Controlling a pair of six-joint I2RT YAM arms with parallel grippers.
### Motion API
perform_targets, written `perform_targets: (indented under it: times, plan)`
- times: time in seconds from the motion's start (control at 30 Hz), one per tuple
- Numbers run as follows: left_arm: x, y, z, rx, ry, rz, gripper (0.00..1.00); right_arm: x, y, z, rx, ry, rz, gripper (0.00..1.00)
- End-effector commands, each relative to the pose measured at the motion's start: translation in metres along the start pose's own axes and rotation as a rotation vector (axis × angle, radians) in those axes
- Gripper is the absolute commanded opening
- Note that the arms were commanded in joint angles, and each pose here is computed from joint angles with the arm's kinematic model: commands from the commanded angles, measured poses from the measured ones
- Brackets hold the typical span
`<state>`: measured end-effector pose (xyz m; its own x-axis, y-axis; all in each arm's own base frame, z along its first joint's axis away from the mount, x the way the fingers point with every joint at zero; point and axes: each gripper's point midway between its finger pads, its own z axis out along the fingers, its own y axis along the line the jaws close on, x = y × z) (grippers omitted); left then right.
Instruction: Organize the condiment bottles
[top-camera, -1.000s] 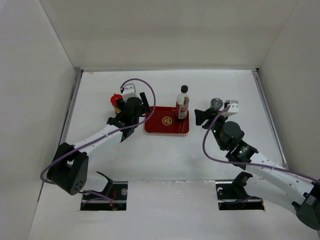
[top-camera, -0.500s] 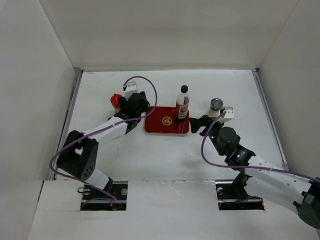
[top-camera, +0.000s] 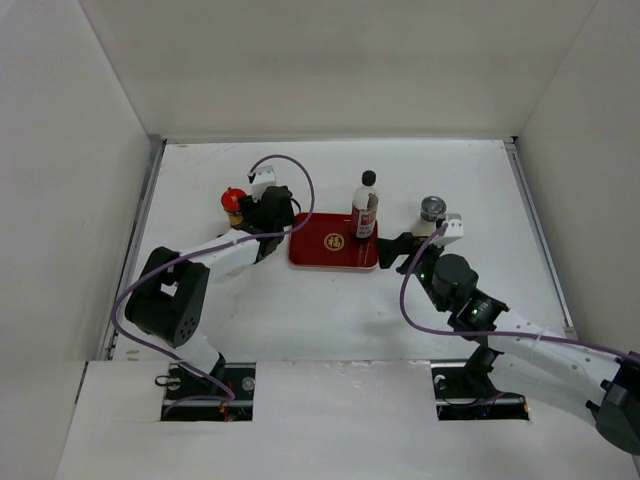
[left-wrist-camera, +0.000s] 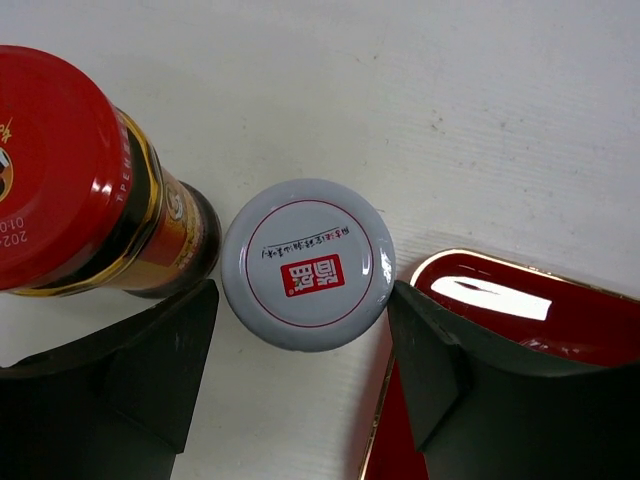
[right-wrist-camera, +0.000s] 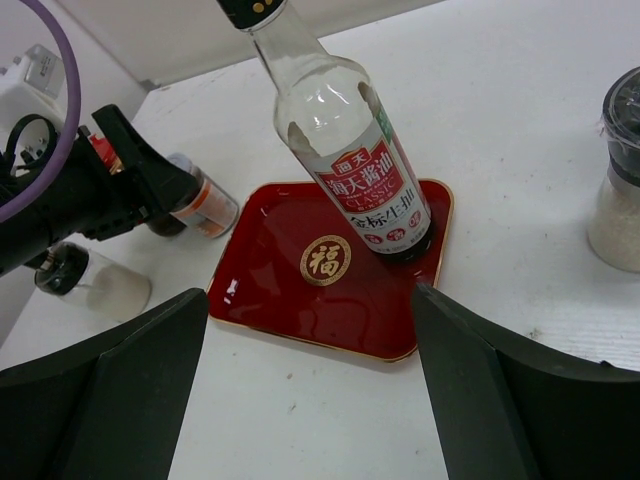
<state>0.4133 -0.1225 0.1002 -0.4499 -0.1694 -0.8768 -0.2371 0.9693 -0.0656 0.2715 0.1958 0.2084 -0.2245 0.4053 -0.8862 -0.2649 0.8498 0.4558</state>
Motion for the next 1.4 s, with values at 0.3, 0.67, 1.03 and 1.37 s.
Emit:
perform_targets:
  times: [0.3, 0.67, 1.03, 1.37]
  plan:
    - [-0.042, -0.011, 0.008, 0.023, -0.128, -0.032, 0.64, -0.01, 0.019, 0.001, -0.069, -0.036, 0.028, 0.9]
    - [-0.088, -0.023, -0.037, 0.1, -0.267, -0.076, 0.36, -0.01, 0.018, 0.001, -0.071, -0.042, 0.038, 0.9]
    - [-0.117, -0.086, -0.105, 0.328, -0.344, -0.101, 0.35, -0.012, 0.012, 0.0, -0.052, -0.061, 0.047, 0.92]
    - [-0.09, -0.164, -0.115, 0.483, -0.331, -0.082, 0.35, -0.016, 0.004, -0.003, -0.03, -0.082, 0.052, 0.92]
